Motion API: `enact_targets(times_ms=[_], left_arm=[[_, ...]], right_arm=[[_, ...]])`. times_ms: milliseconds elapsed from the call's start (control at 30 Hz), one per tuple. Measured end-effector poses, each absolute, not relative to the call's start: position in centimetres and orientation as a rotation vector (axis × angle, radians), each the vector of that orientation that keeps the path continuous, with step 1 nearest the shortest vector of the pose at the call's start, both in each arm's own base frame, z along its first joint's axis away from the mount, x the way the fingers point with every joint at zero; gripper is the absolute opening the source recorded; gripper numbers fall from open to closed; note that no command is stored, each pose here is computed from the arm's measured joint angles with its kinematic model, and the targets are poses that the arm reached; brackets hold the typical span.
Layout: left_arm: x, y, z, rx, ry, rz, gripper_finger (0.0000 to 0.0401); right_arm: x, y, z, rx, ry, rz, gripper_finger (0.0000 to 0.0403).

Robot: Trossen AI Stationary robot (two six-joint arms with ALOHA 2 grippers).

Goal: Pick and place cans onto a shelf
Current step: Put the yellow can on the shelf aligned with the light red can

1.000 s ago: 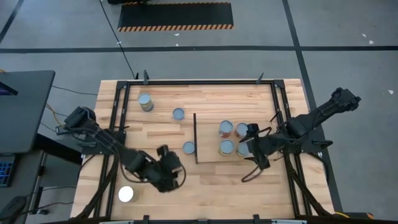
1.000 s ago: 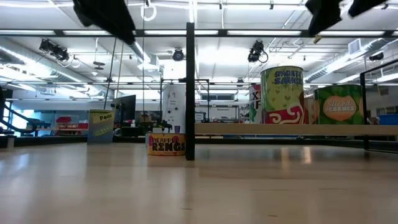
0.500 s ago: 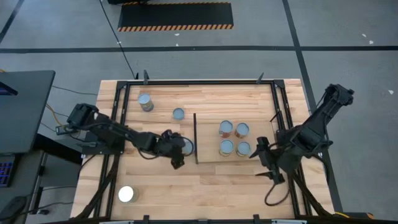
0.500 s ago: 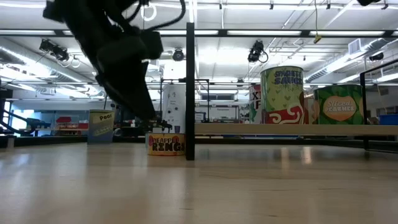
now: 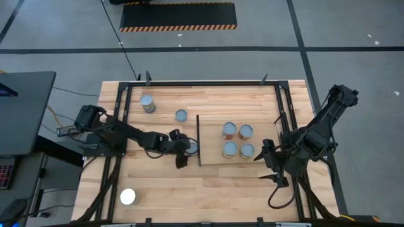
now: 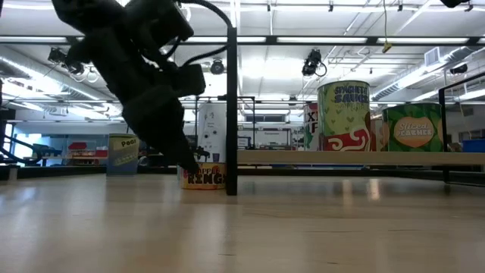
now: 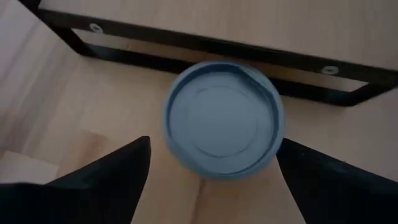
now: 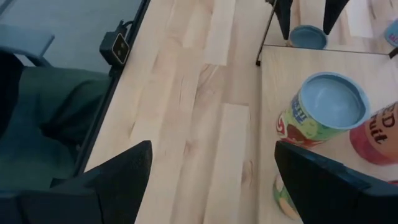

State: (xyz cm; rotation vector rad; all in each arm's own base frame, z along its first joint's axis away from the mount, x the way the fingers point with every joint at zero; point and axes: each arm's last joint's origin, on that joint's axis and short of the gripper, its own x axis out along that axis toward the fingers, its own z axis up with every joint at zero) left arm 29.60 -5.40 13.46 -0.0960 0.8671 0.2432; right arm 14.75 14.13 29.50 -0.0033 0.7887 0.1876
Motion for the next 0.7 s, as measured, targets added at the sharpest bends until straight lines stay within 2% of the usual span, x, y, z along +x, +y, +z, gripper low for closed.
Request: enact_targets(times_ms=[167,400,633,700], left_arm=[[30.7,-5.8,12.5,-0.051,0.824,0.171,0.0353],[30.9,-5.8,11.4,-0.035,0.839,0.186,0.035],[30.7,-6.5,11.5,-0.048,0.836,0.196,0.0293],[30.2,-7.0,11.8,-0.061,0.852,0.192,0.0289]], right_arm=[[14.8,14.1,29.5,0.043,0.793,0.168,0.0347],[14.8,14.2,29.5,0.094,0.795,0.149,0.0347],[14.8,14.2,29.5,0.093,0.795,0.149,0.0347],[14.8,14.2,29.5,0.093,0.795,0.149,0.0347]])
